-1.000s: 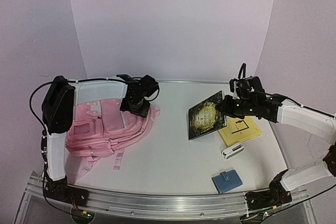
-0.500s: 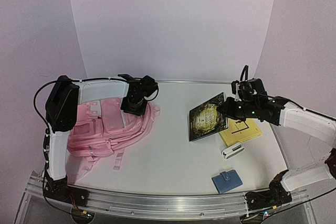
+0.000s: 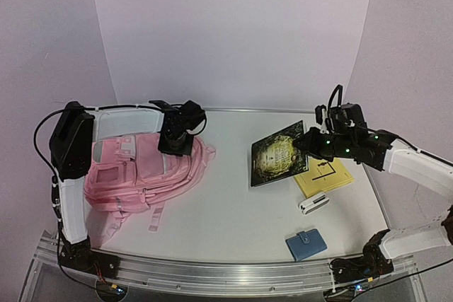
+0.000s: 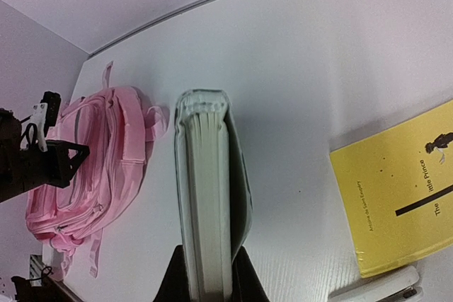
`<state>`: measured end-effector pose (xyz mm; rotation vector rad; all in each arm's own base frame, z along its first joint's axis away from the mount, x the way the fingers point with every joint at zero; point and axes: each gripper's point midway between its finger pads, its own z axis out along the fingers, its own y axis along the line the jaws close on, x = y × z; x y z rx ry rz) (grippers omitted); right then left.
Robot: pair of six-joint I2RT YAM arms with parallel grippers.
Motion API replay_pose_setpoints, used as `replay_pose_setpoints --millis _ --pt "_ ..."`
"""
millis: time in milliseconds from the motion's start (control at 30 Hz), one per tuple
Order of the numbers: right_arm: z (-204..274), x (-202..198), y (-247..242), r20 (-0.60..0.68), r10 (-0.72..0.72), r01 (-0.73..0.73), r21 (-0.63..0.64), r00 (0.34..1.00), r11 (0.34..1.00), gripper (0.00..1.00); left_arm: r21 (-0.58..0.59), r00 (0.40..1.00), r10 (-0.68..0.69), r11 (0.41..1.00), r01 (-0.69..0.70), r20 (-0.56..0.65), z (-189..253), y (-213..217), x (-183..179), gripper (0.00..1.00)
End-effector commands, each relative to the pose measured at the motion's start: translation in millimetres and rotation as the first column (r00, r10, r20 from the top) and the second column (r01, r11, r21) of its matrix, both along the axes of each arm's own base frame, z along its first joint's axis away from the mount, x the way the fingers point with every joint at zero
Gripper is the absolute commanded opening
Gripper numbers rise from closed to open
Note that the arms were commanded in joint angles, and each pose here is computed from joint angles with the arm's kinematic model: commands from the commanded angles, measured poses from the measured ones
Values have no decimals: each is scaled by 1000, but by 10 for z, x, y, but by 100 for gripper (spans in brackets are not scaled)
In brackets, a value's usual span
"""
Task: Pack the student bag
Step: Place the book in the student bag.
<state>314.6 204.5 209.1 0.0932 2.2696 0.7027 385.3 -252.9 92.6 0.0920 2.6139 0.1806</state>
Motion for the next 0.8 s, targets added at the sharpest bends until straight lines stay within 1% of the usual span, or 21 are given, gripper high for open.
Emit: replay_pose_setpoints --millis 0,133,233,267,333,400,467,600,700,767 --pt "754 -15 192 164 34 -69 214 986 974 0 -299 983 -140 939 170 118 779 -347 -121 0" --pt "982 -103 293 182 55 -117 348 982 930 0 -461 948 -253 829 316 195 1202 -579 -337 0" --pt "1146 -164 391 200 80 -166 457 976 874 0 -558 908 -340 717 418 244 1461 -740 -549 0" --pt "1210 -169 415 213 82 -179 491 974 853 0 -582 898 -356 684 439 259 1530 -774 -606 0" --pt "1189 -159 444 191 79 -170 530 978 831 0 -618 880 -373 629 472 293 1678 -821 -688 0" --pt "1117 -124 461 163 71 -149 541 984 828 0 -643 867 -376 584 496 327 1820 -851 -743 0" --pt "1016 -91 467 121 57 -115 552 991 826 0 -655 859 -367 558 510 356 1921 -859 -763 0" --pt "793 -65 489 40 42 -57 574 998 817 0 -667 855 -343 536 518 388 2004 -854 -765 0" --pt "638 -92 559 -7 50 -37 587 999 809 0 -676 849 -347 515 527 398 2014 -885 -775 0" --pt "569 -104 645 -22 61 -36 595 998 803 0 -685 840 -362 489 540 404 2016 -931 -798 0"
